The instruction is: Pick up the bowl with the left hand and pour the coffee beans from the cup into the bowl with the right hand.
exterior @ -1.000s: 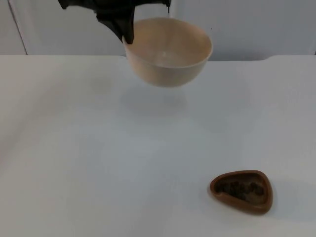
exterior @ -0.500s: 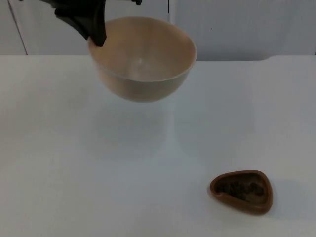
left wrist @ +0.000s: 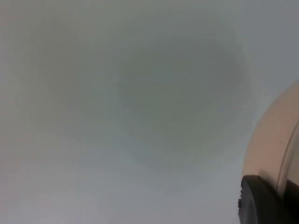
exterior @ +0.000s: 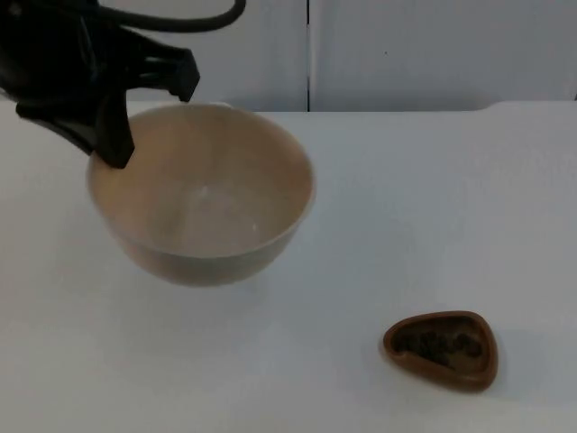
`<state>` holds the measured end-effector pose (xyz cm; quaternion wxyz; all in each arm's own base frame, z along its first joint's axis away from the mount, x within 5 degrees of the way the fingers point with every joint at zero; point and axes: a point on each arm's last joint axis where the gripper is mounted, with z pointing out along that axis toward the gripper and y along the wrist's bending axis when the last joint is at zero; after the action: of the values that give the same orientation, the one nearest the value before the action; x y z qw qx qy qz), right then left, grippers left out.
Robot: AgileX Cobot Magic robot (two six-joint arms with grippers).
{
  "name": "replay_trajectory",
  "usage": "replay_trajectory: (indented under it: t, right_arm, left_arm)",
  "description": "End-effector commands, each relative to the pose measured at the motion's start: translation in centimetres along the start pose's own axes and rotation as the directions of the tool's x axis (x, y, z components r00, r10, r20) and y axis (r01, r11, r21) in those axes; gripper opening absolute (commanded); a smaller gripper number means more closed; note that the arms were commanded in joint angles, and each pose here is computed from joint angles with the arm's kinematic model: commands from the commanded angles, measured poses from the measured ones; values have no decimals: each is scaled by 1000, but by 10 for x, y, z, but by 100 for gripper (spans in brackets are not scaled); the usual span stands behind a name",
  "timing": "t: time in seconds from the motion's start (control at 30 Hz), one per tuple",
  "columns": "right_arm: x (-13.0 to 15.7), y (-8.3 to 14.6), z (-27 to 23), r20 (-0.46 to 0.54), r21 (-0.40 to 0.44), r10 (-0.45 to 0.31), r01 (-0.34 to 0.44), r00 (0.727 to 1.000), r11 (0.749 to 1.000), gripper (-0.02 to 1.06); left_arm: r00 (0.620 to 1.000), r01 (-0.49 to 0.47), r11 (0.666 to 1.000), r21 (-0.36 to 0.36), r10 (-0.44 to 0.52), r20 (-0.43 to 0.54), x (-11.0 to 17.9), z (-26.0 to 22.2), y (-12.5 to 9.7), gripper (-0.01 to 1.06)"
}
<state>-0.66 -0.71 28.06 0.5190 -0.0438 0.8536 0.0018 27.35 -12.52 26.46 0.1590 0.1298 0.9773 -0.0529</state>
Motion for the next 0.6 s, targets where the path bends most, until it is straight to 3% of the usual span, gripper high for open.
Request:
replay_trajectory:
  t: [0.0, 0.3, 0.57]
  right_arm:
    - [0, 0, 0, 5, 3, -8, 8, 1000, 1000, 105]
    - [0, 1, 0, 5, -2, -5, 5, 1000, 1000, 105]
    - [0, 1, 0, 5, -2, -5, 5, 1000, 1000, 105]
  left_arm:
    - [1000, 6, 1000, 13, -6, 13, 7, 0, 0, 0]
    - [999, 24, 999, 22, -23, -22, 26, 19, 0, 0]
    - [997, -80, 997, 7, 80, 15, 31, 20, -33, 0]
